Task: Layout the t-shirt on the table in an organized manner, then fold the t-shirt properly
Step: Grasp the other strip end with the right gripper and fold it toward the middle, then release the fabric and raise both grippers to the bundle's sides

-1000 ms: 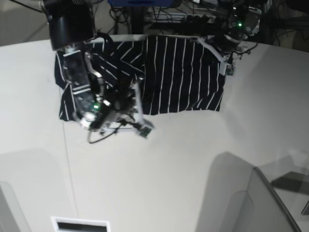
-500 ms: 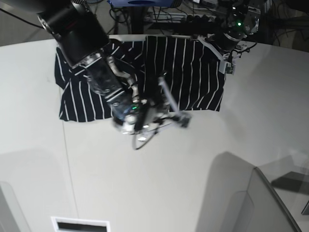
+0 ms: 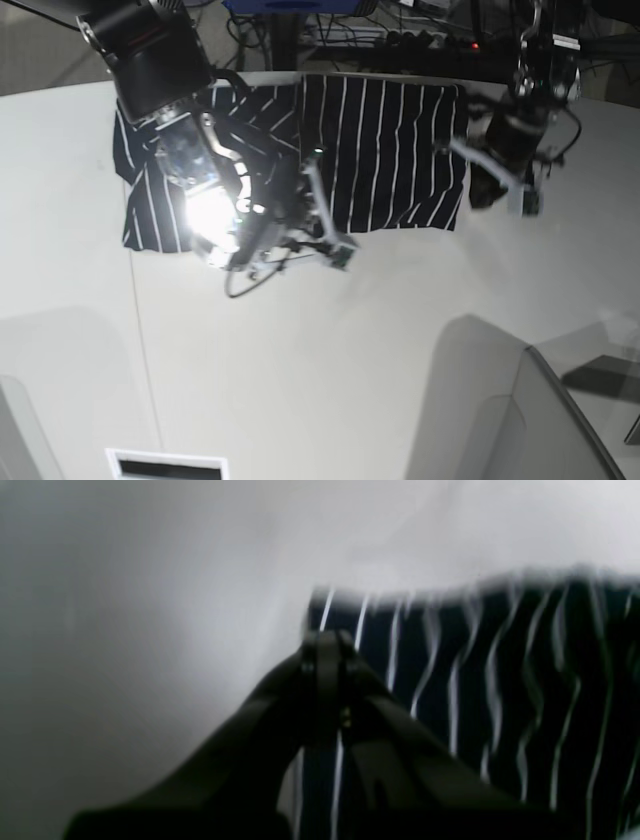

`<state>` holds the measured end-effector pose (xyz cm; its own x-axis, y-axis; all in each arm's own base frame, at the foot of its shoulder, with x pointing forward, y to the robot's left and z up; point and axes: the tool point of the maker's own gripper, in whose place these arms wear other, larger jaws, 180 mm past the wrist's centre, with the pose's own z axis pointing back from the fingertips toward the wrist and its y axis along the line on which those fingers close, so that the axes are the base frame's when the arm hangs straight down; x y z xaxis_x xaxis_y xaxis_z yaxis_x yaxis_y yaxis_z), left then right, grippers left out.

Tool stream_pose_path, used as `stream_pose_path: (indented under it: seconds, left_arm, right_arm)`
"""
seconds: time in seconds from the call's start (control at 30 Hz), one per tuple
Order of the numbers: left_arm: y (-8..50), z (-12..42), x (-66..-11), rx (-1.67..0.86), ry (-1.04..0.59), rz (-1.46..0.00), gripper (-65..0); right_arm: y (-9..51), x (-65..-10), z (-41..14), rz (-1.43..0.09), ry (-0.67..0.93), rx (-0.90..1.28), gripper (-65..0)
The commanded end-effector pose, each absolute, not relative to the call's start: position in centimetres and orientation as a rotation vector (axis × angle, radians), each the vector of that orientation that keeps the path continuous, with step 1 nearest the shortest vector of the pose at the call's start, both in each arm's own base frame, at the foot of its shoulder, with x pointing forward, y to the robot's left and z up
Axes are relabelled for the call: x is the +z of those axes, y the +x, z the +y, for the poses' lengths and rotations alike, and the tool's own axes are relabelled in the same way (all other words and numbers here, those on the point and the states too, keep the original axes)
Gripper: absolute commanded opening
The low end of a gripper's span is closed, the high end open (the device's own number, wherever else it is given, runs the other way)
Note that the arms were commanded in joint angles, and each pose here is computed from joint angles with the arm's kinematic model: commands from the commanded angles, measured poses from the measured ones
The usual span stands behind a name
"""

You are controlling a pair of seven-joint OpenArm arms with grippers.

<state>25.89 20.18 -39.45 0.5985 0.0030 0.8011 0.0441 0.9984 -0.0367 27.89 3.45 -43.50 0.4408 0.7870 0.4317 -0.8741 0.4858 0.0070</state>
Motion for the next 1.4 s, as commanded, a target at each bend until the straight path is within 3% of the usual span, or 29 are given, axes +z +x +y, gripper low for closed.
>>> stream_pose_path:
  seconds: [0.0,0.3,0.83,0.97,1.13,1.2,1.37]
  left_arm:
    - [26.7,20.4,-39.3,-0.031,-0.047,-0.944,-65.0]
    - [27.9,19.7,-43.6,-0.077,-0.09,-0.845,-65.0]
    - [31.3,23.3,-46.9,0.009,-0.031,-0.776,-65.0]
    - [33.2,23.3,-46.0,0.022,-0.034,-0.827,-65.0]
    - [33.6,23.1,-43.1,0.016,-0.043,-0.922,-65.0]
    - [32.5,23.7,-41.8,0.029,-0.034,-0.954,-65.0]
    - [28.4,24.0,-39.5,0.017,-0.024,-0.995,-65.0]
  right_arm:
    - [28.9,-42.5,3.5,-0.442,0.244,1.033,-64.5]
    - [28.2,-42.7,-0.7,-0.446,0.189,0.97,-64.5]
    - [26.3,-42.9,-2.6,-0.446,0.177,0.93,-64.7]
    - [27.0,-41.4,-5.3,-0.506,0.142,0.824,-64.4]
    - [28.4,-39.6,-13.3,-0.564,0.048,0.531,-63.9]
    - [28.2,-39.7,-16.8,-0.56,0.015,0.411,-58.4]
    - [26.2,-41.6,-21.2,-0.473,-0.006,0.255,-13.7]
